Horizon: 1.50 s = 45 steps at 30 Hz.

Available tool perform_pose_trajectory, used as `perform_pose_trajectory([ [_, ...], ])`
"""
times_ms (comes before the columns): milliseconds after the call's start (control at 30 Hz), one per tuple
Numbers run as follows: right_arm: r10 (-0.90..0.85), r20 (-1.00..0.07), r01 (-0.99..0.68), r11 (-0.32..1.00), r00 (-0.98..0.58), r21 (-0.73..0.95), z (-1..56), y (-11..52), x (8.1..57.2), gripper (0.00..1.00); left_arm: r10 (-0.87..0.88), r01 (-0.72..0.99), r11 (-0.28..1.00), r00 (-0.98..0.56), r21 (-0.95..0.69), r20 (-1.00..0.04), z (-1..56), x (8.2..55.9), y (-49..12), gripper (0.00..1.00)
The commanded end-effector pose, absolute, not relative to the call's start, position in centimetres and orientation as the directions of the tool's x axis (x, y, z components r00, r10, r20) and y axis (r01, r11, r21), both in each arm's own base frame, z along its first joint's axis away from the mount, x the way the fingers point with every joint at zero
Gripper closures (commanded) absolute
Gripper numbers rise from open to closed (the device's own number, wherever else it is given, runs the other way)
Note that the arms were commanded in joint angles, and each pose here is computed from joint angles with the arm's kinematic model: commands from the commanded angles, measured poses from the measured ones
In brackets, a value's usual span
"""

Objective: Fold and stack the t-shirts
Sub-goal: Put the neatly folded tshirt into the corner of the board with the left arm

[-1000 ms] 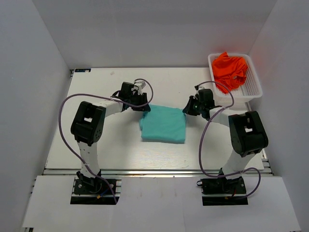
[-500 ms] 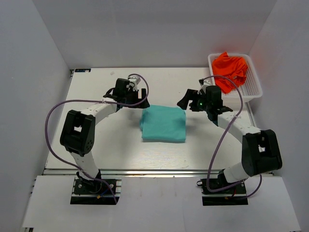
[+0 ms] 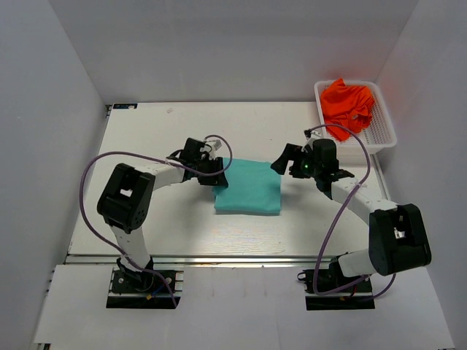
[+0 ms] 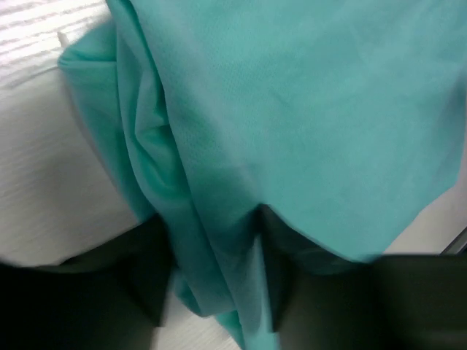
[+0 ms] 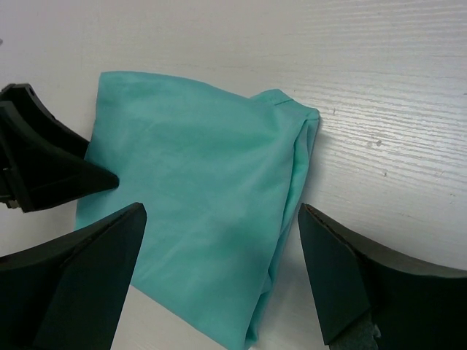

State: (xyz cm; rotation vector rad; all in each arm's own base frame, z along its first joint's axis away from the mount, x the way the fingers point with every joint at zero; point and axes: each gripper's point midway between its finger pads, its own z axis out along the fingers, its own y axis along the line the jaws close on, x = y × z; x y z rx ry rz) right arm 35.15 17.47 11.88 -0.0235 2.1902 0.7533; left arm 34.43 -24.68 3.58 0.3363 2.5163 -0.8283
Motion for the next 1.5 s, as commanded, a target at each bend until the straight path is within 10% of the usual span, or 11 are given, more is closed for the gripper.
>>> perform_pose_trajectory([
  [0,0.235,-0.720,-0.243,0.835,-0.653,0.493,12.5,16.8,35.2,0.10,0.096,0.386,0.774,-0.855,-0.502,-0.509,3.6,35.1,-25.8,0.49],
  [167,0.244,-0.759,-0.222,0.863,-0.604,0.453,13.5,15.4,35.2,0.10,0.138,0.370,0.827,-0.862,-0.422,-0.487,2.5,36.1,-24.7,1.00],
  [667,0.233,-0.788,-0.190,0.895,-0.570,0.402,14.4,14.5,38.4,0.10,0.266,0.159,0.960,-0.781,0.232,-0.564,8.0,51.8,-6.7,1.00],
  [1467,0.240,-0.754,-0.178,0.887,-0.611,0.427,14.3,15.4,44.4,0.10,0.210,-0.173,0.887,-0.674,0.428,-0.709,11.0,63.5,18.3,1.00],
])
